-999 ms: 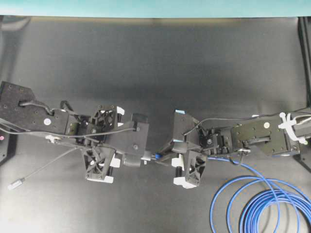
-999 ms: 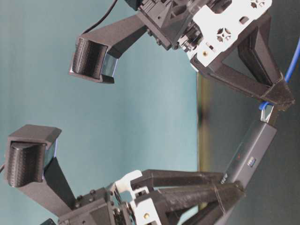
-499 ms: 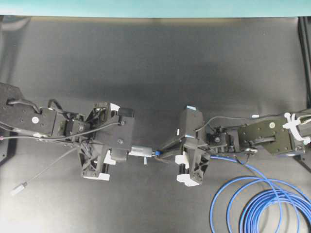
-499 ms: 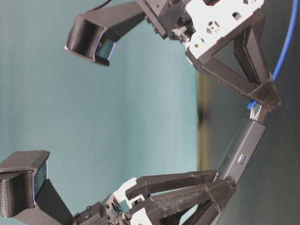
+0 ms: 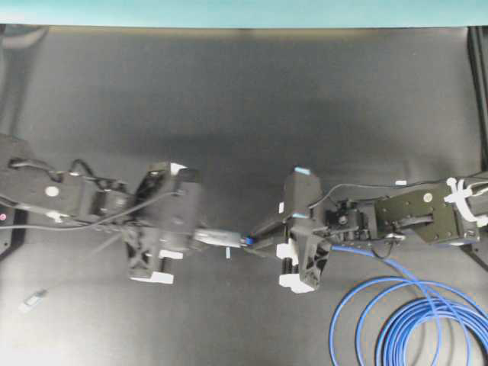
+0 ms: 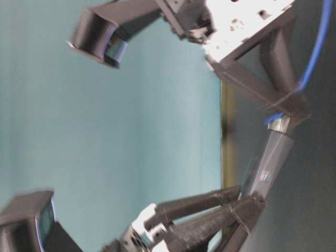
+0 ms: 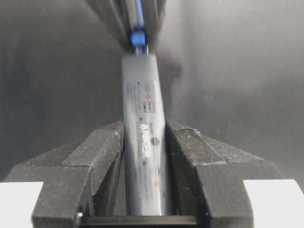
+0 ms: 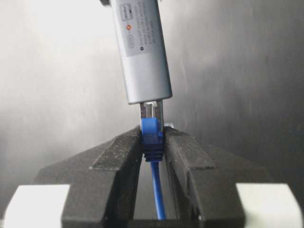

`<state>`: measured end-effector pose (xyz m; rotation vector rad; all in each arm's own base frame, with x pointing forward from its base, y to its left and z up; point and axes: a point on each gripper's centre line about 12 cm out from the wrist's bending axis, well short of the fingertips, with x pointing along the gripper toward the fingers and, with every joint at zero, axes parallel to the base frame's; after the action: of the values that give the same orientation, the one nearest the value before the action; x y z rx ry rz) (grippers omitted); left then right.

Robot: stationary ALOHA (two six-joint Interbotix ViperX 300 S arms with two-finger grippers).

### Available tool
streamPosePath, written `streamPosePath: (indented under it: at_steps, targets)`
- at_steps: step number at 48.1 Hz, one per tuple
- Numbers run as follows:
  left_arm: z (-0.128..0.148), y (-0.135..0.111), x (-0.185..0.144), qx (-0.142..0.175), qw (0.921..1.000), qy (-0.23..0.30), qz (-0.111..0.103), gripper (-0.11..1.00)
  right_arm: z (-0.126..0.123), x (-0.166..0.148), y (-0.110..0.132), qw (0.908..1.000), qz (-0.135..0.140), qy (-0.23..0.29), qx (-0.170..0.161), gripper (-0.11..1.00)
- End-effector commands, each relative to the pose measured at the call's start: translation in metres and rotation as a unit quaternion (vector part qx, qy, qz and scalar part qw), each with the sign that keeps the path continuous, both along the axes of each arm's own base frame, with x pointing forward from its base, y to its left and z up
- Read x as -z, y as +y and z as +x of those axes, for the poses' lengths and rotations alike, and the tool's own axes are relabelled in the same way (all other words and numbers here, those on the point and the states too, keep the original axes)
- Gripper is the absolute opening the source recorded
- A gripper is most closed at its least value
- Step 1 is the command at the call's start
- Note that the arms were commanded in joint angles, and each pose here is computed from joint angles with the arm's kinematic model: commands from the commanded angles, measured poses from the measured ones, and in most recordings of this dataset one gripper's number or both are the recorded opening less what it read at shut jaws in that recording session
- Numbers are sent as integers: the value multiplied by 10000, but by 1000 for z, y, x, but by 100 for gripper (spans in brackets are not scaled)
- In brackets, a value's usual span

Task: Insert the LAN cable into the hub.
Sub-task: 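Push the blue plug into the hub port with the right gripper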

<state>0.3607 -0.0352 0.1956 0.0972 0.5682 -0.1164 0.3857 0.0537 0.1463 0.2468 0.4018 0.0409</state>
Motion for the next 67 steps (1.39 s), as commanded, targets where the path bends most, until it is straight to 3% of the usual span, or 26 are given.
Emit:
streamPosePath:
  at_steps: [1,9,31,43,51,53,62,67]
  targets:
    - [-1,-4,-10,68,9992,-397,-37,29,6,-37,-7,9966,62,-814,126,13]
    - [-1,-4,-16,82,9982,-594,-62,29,4,-38,-7,9959,71,-897,130,13]
    - [25,-4,-23,58,9992,-395,25,29,11,-24,6,9999,-21,-112,-111,13]
    - [22,-3,-15,38,9998,145,92,29,2,-10,7,9987,-20,487,-150,13]
    - [17,-2,-8,25,9989,442,120,29,-2,-7,7,9980,-17,618,-152,14]
    - [16,-2,-7,14,9987,496,114,29,-4,-7,7,9979,2,628,-141,20]
    - [15,-3,-6,11,9983,575,94,29,-17,-10,10,9973,-14,704,-228,73]
    - [14,-3,-3,2,9979,636,101,29,-31,-10,9,9958,7,883,-234,85]
